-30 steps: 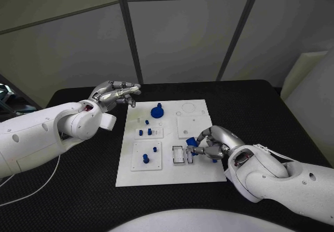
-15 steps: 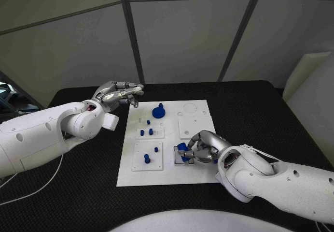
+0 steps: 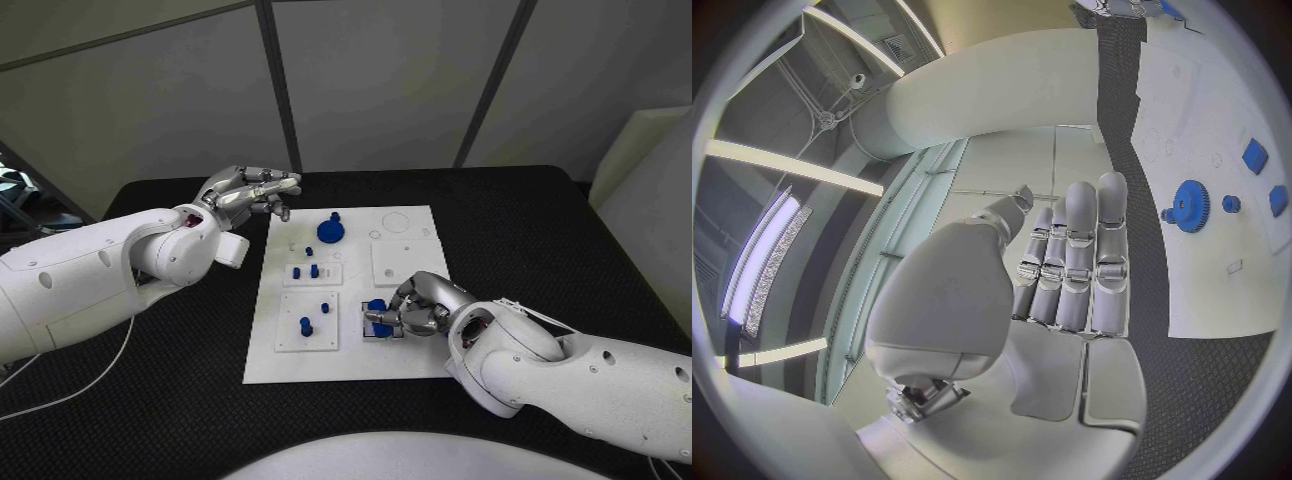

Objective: Assemble the parts on the task board

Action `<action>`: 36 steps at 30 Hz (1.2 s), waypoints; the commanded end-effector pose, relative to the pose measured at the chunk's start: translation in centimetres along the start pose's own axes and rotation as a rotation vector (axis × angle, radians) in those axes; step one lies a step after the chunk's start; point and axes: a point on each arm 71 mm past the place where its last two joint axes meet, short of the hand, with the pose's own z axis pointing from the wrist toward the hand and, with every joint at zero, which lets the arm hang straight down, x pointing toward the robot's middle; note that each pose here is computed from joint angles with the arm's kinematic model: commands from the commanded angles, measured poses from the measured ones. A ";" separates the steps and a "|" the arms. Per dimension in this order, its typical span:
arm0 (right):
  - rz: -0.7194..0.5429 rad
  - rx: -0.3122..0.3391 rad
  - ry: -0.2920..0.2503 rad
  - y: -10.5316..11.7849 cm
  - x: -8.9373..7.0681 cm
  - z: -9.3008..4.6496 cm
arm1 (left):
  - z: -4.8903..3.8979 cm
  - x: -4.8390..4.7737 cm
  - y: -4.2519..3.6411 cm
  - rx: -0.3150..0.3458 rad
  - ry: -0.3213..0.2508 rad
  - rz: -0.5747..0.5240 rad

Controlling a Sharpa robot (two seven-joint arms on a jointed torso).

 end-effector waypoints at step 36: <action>-0.042 -0.076 -0.078 -0.2 -1.4 -1.2 | -0.01 0.10 -0.11 0.002 0.014 -0.007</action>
